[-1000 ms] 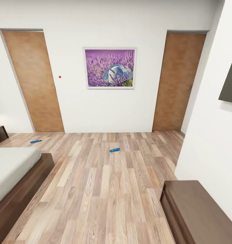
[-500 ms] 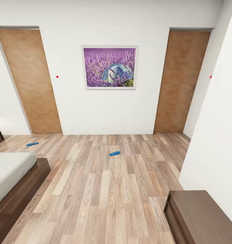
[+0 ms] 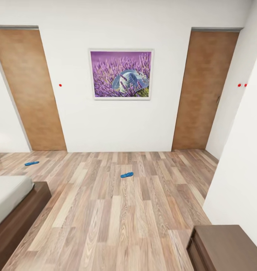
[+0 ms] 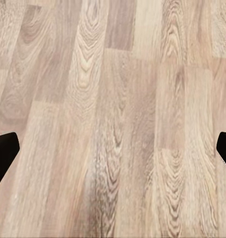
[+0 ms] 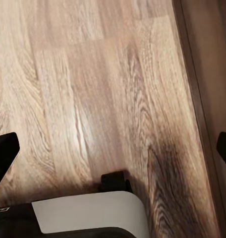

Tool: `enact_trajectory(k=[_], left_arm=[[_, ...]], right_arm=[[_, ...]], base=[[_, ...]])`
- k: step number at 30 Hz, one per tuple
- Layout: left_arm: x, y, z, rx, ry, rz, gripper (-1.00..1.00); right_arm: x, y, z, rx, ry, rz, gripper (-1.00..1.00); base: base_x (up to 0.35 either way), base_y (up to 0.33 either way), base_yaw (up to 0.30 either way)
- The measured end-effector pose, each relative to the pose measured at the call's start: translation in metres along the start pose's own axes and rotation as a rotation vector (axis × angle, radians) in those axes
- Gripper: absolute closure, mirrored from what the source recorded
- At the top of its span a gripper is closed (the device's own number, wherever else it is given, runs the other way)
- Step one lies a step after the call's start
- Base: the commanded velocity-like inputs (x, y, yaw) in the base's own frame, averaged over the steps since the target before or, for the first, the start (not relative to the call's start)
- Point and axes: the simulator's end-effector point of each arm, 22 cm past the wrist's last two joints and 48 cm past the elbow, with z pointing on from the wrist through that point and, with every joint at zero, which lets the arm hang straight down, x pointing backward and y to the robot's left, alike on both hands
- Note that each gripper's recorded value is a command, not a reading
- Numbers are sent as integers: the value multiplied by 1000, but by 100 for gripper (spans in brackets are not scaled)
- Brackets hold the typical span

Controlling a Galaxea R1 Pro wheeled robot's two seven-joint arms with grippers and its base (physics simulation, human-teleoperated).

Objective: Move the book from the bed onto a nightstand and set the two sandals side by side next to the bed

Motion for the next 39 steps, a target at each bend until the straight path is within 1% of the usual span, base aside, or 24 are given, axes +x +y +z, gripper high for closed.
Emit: enact_trajectory(k=[39], left_arm=[[1,1,0,-1,3,1,-100]], right_arm=[[0,1,0,-1,0,1,-100]], base=[[318,0,0]])
